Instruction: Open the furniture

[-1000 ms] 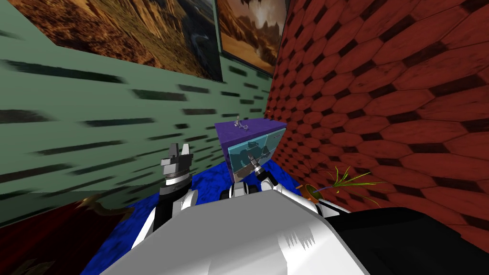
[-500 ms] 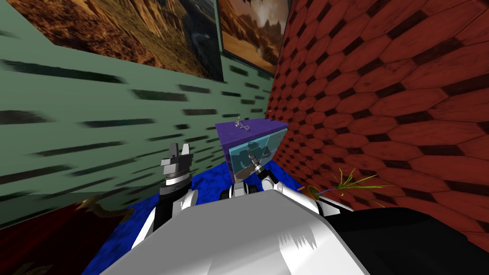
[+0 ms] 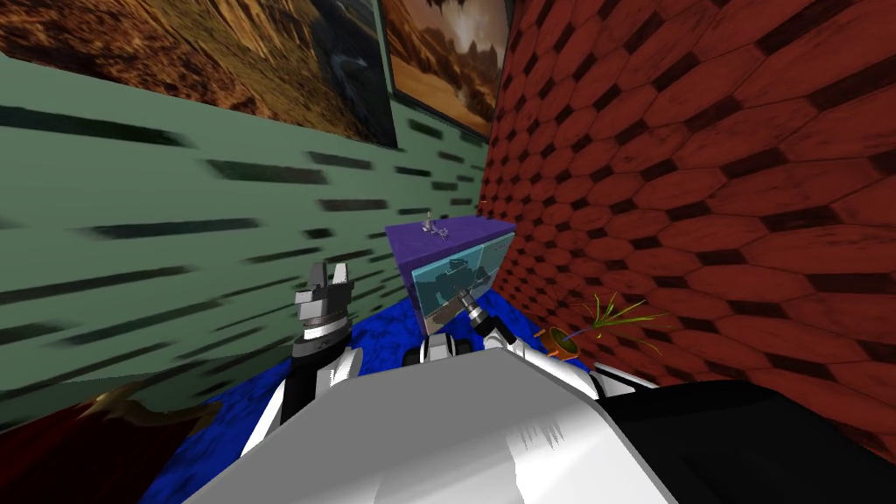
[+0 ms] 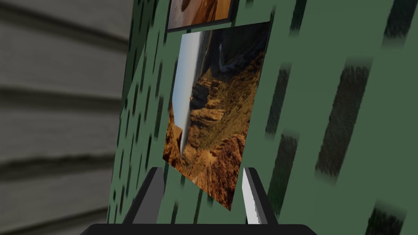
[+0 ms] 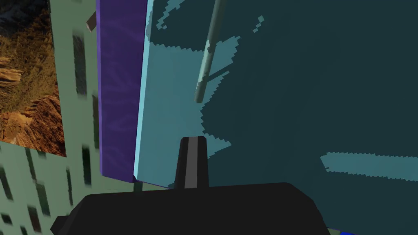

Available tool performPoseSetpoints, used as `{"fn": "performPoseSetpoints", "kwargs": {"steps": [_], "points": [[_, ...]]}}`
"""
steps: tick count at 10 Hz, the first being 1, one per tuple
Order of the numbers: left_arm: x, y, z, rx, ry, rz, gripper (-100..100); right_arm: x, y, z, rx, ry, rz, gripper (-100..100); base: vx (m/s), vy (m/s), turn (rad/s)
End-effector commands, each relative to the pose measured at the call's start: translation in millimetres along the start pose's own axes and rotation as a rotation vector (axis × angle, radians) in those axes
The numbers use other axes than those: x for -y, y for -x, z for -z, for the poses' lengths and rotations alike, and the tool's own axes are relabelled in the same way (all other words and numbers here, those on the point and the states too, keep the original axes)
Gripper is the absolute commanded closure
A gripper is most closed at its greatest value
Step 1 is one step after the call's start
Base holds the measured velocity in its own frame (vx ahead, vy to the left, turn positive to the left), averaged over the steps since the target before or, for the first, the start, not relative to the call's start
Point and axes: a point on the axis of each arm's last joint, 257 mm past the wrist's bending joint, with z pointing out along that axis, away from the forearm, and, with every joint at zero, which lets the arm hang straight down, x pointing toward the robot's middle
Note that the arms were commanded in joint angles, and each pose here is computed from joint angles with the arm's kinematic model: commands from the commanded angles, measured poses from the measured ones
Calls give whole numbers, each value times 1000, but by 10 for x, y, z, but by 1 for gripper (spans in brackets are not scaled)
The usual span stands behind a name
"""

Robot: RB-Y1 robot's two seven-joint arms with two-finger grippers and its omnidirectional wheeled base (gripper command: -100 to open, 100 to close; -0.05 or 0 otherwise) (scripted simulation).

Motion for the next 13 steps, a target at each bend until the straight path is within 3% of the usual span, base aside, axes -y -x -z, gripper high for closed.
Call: {"fn": "performPoseSetpoints", "kwargs": {"steps": [1,2,9,10,11,13], "points": [[0,0,0,0,0,0,0,35,47,81,16,-5,-5,100,-37,-24,-29],[0,0,0,0,0,0,0,60,39,70,15,-8,-18,-100,63,34,29],[0,0,1,0,0,0,0,129,-23,26,17,-14,-31,-100,115,65,1],[1,0,0,0,0,0,0,135,-26,24,18,-14,-31,100,-5,0,-3],[0,0,0,0,0,0,0,20,-95,-83,-12,22,-31,100,-79,-19,115],[0,0,-1,0,0,0,0,68,-139,-199,-24,17,-10,100,-78,-33,49]]}}
